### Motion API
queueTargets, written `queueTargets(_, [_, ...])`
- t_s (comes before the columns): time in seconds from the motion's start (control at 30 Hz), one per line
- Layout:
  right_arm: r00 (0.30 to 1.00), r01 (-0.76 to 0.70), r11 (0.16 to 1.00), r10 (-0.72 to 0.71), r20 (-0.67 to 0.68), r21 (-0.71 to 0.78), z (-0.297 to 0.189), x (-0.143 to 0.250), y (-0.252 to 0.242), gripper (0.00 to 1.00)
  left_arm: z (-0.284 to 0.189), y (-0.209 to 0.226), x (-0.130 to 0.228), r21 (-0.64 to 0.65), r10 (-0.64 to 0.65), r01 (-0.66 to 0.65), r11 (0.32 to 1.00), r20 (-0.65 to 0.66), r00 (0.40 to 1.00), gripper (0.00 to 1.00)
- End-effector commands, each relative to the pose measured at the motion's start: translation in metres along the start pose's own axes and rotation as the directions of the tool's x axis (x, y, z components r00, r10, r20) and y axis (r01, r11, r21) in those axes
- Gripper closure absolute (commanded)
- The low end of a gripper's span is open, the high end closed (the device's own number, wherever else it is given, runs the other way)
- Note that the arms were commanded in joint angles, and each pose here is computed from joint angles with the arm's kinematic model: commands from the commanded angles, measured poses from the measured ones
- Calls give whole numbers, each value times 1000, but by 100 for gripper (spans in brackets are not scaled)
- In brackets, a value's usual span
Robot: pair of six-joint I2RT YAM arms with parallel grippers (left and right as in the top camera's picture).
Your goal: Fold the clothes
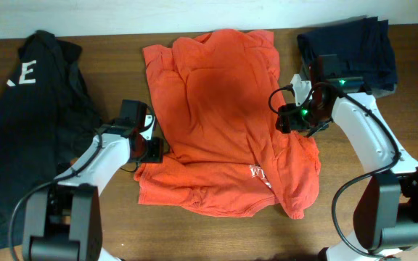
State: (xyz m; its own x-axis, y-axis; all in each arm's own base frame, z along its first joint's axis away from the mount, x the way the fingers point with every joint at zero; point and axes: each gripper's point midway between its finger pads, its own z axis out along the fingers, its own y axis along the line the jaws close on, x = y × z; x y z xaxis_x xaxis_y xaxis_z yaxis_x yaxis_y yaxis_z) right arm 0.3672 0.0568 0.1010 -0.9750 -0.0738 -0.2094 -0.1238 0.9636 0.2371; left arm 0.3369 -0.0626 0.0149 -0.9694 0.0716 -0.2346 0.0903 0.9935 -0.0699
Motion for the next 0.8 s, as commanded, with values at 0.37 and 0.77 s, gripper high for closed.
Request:
queueTargets(0.37, [1000,14,1000,-14,28,-4,-4,-5,1,33,-24,36,-44,9,-145,144,989,19,989,99])
queueTargets(0.77, [999,17,1000,-17,41,-3,-4,-9,1,32,-139,202,-132,-123,-342,422,898,405,848,100])
